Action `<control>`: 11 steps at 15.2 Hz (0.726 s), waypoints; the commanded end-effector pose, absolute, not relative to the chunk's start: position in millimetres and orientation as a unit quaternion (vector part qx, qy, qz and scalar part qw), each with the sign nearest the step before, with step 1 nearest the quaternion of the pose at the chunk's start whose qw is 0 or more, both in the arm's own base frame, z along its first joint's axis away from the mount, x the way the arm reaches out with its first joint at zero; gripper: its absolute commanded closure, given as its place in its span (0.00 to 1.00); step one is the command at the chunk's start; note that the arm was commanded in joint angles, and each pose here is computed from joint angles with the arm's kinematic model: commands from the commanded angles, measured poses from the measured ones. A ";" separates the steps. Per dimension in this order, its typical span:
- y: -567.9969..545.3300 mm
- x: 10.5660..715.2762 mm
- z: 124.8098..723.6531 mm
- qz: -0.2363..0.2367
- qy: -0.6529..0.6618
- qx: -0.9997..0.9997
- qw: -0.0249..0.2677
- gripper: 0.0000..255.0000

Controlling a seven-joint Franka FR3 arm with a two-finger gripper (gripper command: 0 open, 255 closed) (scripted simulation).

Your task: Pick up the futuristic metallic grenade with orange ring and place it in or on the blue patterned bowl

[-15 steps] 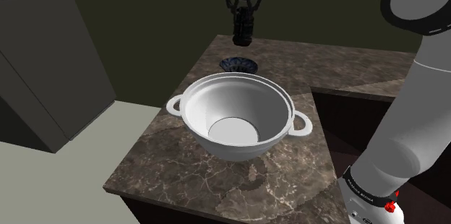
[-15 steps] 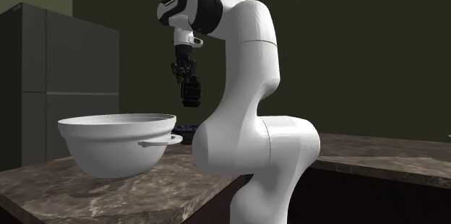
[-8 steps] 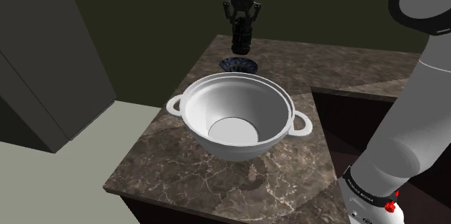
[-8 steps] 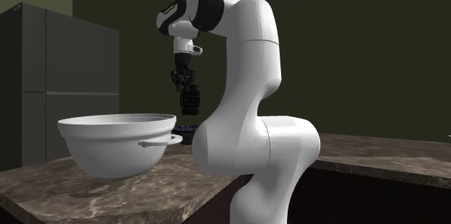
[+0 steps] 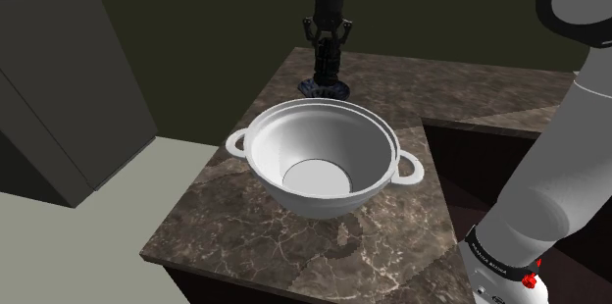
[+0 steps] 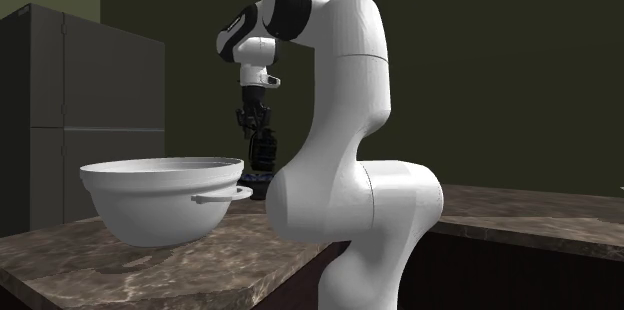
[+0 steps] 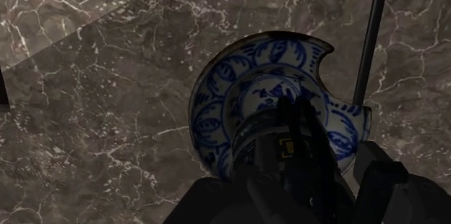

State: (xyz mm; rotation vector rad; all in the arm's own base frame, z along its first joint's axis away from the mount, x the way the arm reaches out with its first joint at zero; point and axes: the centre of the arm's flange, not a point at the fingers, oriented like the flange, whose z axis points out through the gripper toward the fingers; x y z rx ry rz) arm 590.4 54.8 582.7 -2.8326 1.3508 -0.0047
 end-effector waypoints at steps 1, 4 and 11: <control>55.0 591.1 572.1 -0.002 0.430 -0.903 0.002 1.00; 55.0 591.0 559.4 -0.002 0.430 -0.903 0.002 1.00; 55.0 591.1 559.4 -0.002 0.430 -0.903 0.002 1.00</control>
